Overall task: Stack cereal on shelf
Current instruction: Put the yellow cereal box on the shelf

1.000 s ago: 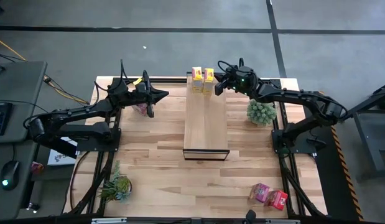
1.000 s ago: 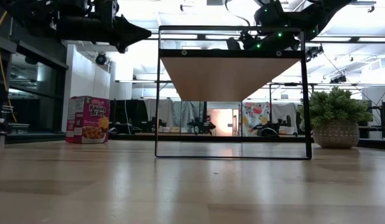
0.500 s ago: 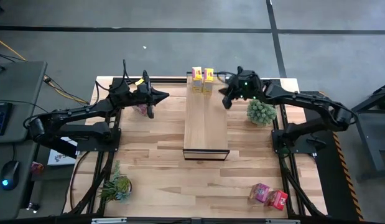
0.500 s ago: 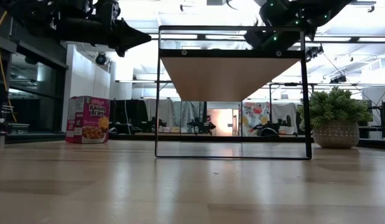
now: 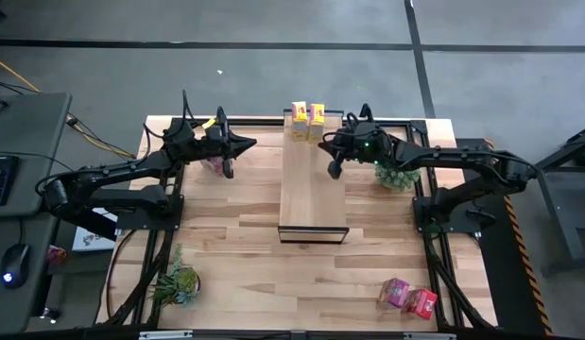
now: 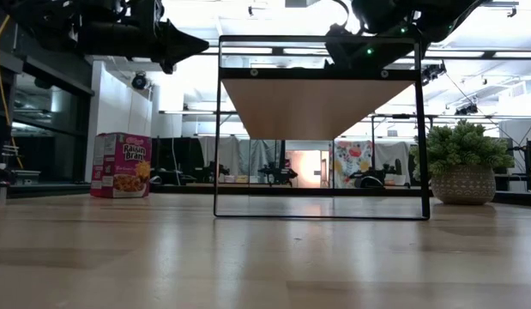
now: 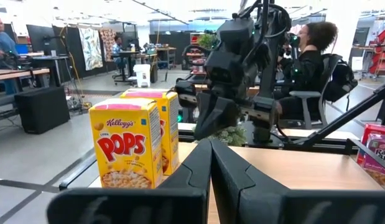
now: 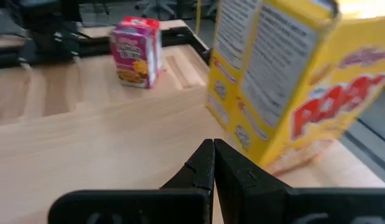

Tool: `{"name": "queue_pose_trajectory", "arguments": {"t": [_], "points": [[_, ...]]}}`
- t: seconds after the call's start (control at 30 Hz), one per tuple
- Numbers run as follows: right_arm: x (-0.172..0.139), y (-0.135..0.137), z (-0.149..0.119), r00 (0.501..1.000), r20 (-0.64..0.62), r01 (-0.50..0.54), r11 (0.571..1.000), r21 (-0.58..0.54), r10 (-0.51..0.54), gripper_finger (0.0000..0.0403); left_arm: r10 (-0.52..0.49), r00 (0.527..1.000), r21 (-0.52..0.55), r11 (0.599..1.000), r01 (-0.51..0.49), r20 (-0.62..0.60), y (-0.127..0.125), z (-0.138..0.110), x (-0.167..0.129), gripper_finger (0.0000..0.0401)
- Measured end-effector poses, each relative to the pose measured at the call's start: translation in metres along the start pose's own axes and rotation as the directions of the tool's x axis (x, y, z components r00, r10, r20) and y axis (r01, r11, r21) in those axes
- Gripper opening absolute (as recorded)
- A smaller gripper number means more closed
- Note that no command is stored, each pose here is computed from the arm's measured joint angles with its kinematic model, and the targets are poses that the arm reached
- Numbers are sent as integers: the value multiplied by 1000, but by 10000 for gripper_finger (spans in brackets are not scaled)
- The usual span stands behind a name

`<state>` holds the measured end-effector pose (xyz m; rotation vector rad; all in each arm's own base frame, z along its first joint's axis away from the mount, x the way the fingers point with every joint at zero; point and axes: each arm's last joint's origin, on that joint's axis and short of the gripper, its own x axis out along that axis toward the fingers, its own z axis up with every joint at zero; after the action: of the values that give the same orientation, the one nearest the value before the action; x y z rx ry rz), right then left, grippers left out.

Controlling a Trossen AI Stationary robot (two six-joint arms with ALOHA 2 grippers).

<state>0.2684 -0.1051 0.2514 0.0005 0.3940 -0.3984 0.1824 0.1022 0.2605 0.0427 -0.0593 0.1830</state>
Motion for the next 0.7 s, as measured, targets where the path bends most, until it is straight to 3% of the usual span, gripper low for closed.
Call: {"name": "queue_pose_trajectory", "arguments": {"t": [0.7], "points": [[0, -3, 5, 997, 45, 66, 998, -10, -65, 0, 9, 1000, 3, 1000, -9, 9, 0, 1, 0, 0]]}}
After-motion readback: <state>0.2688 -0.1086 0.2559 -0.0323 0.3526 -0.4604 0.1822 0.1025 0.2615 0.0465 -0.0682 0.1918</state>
